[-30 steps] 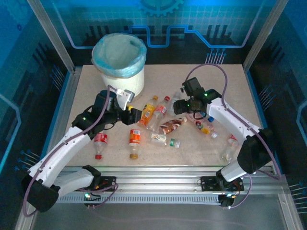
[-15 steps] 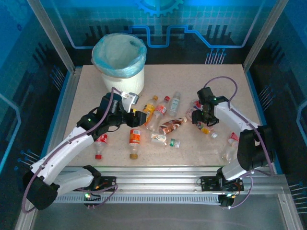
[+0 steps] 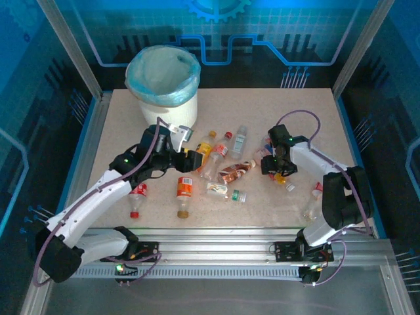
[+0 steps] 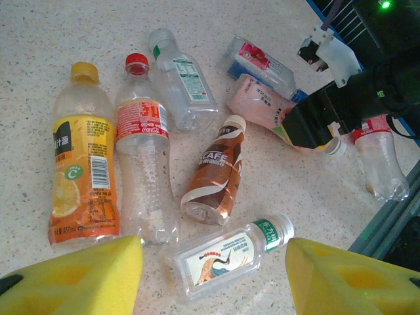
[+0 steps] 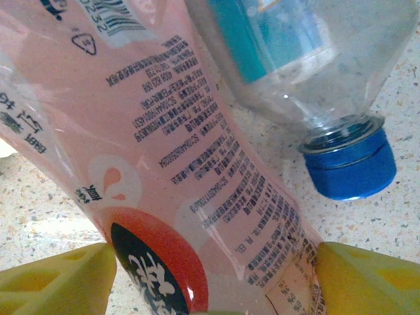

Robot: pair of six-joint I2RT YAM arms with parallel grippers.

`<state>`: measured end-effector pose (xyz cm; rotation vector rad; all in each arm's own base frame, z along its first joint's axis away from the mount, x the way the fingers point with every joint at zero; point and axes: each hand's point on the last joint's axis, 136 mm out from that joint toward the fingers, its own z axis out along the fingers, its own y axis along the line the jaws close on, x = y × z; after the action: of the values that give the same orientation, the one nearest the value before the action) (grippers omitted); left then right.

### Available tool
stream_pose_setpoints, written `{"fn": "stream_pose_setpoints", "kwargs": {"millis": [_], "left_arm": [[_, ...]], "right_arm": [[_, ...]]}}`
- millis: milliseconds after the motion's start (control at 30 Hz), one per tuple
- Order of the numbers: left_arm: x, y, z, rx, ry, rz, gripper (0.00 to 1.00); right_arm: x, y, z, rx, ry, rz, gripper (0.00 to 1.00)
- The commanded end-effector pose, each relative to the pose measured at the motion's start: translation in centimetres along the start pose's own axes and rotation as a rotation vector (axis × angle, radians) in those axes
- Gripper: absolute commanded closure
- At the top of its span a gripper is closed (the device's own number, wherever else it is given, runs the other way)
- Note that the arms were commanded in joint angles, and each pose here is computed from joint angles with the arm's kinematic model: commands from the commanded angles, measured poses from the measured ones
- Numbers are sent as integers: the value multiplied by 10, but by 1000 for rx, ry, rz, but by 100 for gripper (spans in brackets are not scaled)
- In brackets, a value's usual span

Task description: Put the plastic bottles in the bin

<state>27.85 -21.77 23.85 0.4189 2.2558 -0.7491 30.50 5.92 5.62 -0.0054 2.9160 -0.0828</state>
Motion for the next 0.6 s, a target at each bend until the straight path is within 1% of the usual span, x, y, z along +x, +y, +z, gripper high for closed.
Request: {"fn": "stream_pose_setpoints", "kwargs": {"millis": [0, 100, 167, 433, 567], "left_arm": [[-16, -7, -5, 5, -33, 7, 40], [-18, -7, -6, 4, -40, 10, 40], [-19, -7, -6, 4, -41, 8, 40], [-14, -5, -2, 1, -26, -6, 40], [-12, -5, -1, -3, -18, -9, 40]], "right_arm": [[13, 3, 14, -11, 61, -15, 21], [14, 6, 14, -28, 62, -21, 20], [17, 9, 15, -41, 88, -30, 19], [16, 8, 18, 0, 97, -62, 19], [16, 11, 17, -1, 95, -70, 22]]}}
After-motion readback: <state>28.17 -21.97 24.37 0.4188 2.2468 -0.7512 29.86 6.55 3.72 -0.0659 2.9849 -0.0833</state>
